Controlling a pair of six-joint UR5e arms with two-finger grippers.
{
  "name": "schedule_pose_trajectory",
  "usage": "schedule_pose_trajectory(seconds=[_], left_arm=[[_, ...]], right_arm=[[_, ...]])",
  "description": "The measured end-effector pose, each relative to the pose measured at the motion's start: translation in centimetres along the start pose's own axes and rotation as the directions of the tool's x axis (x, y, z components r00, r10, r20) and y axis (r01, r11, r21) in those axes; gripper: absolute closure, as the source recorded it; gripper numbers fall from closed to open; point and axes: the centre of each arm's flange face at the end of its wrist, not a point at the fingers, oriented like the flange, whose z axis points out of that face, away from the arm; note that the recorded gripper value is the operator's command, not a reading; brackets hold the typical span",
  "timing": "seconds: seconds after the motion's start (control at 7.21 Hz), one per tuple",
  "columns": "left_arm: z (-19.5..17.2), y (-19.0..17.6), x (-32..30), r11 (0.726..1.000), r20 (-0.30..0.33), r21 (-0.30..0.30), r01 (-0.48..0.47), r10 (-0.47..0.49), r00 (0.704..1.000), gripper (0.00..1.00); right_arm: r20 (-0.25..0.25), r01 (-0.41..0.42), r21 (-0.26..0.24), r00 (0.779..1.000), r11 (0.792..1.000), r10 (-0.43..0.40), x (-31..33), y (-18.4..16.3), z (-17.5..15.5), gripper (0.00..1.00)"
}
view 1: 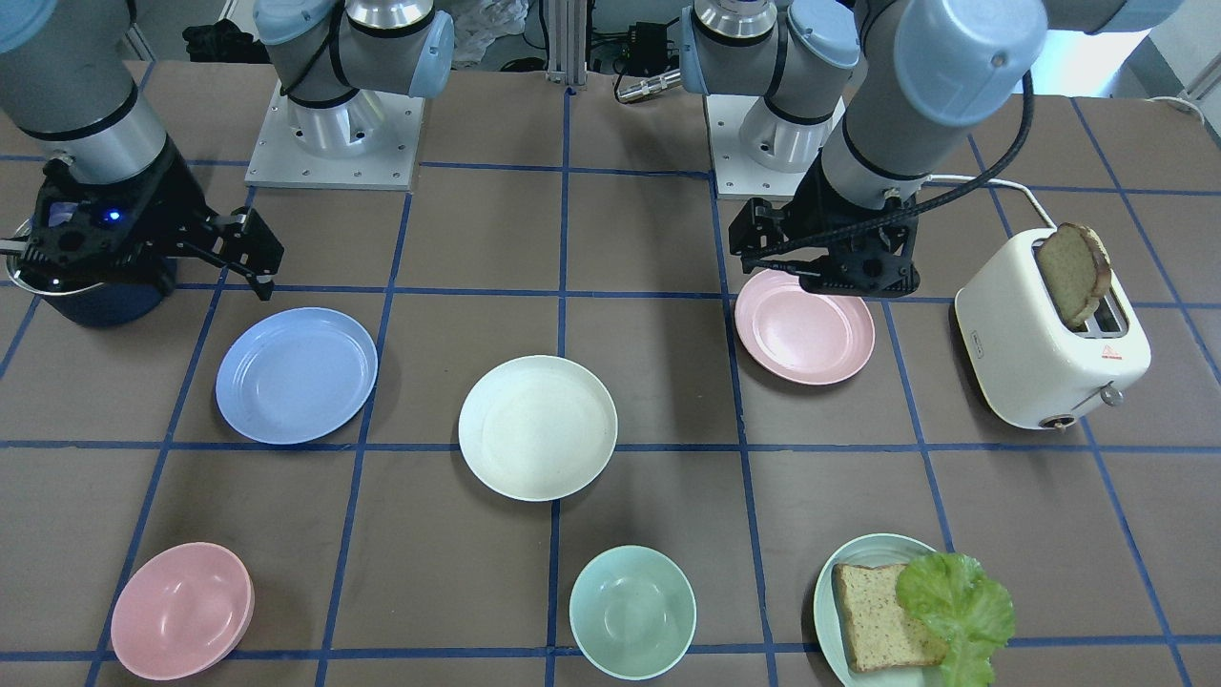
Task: Stack three plates with pink and blue
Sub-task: 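Move left gripper to pink plate while right gripper moves to blue plate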
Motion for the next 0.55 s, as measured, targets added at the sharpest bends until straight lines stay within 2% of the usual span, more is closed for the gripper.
schedule_pose_trajectory(seconds=[0.28,0.55], left_arm=[[8.8,1.4,-0.2,1.0,0.001,-0.025,0.004,-0.004,1.0,0.0],[17.4,3.7,-0.4,1.0,0.003,0.0,0.002,-0.002,1.0,0.03]], right_arm=[[0.012,0.0,-0.017,1.0,1.0,0.0,6.0,0.4,6.1,0.0],[0.023,0.036,-0.037,0.999,0.999,-0.035,8.8,1.0,10.9,0.0]])
